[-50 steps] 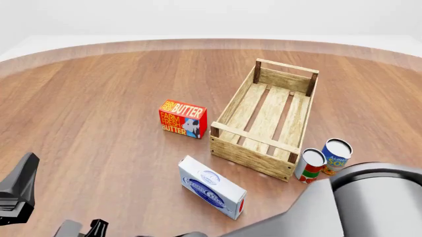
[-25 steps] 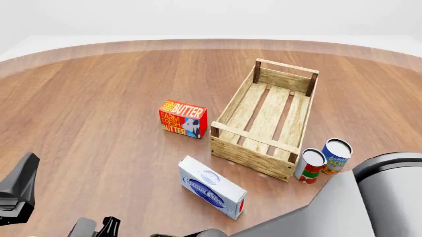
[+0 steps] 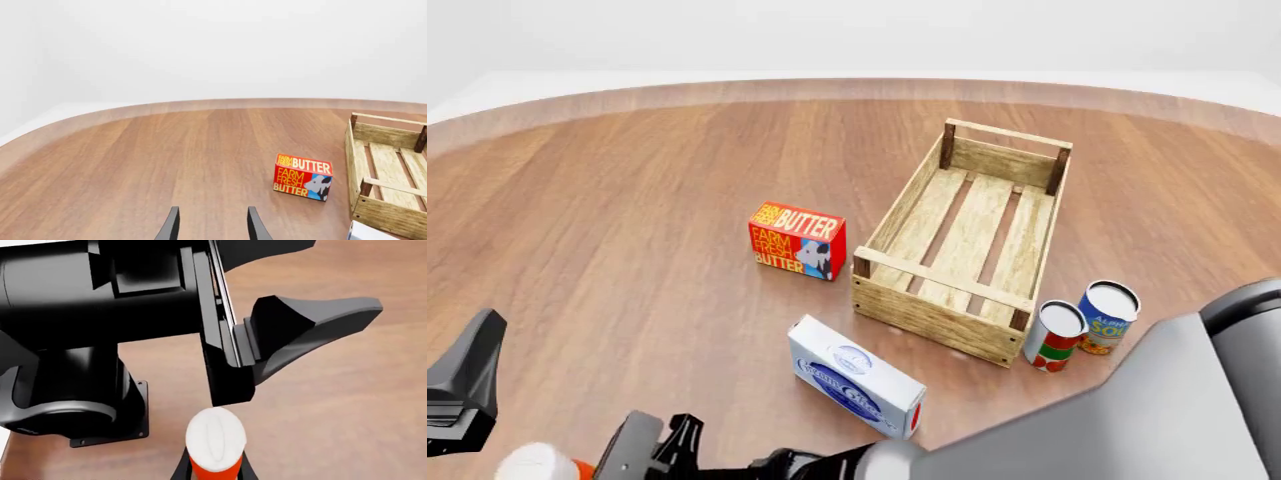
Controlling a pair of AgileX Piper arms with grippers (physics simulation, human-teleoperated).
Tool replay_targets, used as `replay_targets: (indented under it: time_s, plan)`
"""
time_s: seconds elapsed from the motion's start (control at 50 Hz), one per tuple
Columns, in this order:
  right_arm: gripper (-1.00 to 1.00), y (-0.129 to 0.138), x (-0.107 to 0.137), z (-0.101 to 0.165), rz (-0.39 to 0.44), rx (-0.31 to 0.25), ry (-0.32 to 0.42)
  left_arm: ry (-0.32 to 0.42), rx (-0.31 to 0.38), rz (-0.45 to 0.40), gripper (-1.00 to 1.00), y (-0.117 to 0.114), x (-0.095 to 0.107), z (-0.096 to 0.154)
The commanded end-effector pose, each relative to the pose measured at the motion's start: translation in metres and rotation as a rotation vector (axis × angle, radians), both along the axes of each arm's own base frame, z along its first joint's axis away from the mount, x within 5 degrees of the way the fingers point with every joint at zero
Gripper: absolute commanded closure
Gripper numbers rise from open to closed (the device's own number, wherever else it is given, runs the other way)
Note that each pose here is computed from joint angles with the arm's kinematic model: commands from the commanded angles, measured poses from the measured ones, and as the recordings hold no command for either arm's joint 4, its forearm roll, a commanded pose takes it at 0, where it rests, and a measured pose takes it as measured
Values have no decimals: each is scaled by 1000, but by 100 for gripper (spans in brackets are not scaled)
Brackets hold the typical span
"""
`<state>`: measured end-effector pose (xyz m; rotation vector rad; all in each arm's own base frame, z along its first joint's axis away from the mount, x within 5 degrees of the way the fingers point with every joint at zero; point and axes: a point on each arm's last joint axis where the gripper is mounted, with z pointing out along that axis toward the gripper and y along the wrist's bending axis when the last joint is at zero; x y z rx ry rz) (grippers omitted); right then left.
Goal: Pick up the ketchup, and put it in the wooden tray.
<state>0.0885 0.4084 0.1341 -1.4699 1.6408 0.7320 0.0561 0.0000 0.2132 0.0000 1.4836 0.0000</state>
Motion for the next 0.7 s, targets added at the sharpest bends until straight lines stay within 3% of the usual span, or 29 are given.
replay_targets:
  time_s: [0.02, 0.44, 0.7]
  plan:
    - [100, -10, 11, 4, -41, 16, 13, 0, 0, 0, -100, 0, 0, 0]
    - [100, -41, 37, 11, -128, 31, 12, 0, 0, 0, -100, 0, 0, 0]
    - [100, -57, 49, 40, -164, 53, -8, 0, 0, 0, -100, 0, 0, 0]
